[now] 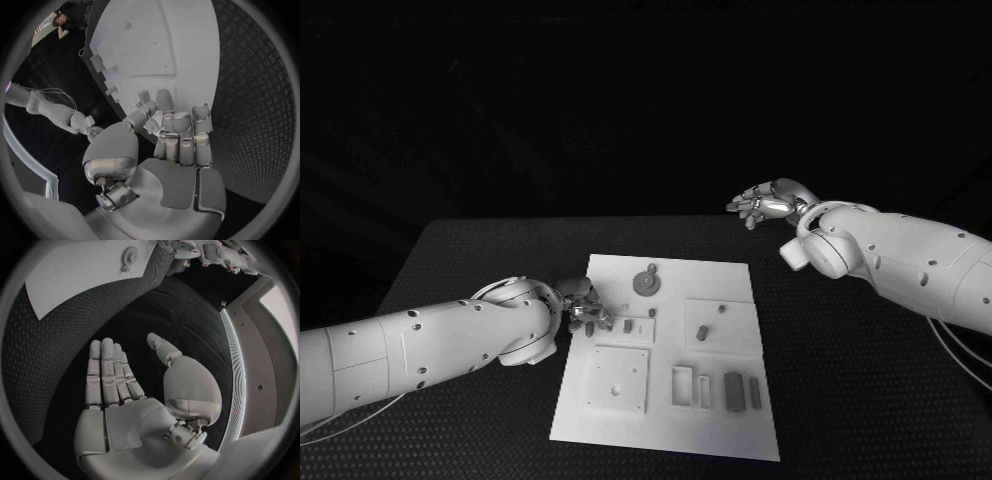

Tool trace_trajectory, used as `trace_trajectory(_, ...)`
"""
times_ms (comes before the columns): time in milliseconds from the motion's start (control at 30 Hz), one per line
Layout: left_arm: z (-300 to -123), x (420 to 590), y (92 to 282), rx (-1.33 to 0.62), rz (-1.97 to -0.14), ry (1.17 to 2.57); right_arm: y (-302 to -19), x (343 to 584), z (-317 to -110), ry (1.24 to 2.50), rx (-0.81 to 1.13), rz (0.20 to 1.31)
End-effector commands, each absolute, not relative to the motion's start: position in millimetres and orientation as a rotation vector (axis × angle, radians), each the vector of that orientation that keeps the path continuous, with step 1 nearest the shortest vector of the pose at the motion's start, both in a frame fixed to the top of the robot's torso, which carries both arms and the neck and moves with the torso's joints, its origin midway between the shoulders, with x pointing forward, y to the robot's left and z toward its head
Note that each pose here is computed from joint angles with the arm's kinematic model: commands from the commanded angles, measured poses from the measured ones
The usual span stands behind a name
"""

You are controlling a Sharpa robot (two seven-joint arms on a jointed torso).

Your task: Assemble the parts on the task board

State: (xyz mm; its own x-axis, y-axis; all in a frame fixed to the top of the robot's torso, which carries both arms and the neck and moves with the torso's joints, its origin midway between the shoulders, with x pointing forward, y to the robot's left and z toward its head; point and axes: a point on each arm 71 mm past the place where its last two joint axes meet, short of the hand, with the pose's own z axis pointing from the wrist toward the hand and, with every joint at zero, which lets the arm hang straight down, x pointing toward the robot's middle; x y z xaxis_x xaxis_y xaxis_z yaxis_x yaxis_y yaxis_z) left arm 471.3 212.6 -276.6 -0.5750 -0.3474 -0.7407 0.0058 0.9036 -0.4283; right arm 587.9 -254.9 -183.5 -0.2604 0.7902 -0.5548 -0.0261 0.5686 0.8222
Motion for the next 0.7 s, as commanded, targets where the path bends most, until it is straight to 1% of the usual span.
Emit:
trace_trajectory(33,-281.0,468.8,212.0,-0.231,-0.480,2.162,-253.6,587.7,-183.6,1.666,0.639,0.903)
trace_trajectory(700,-282.6,467.7,216.5,-0.222,-0.438,2.188,-253.2,587.9,-183.9,1.668,0.639,0.904)
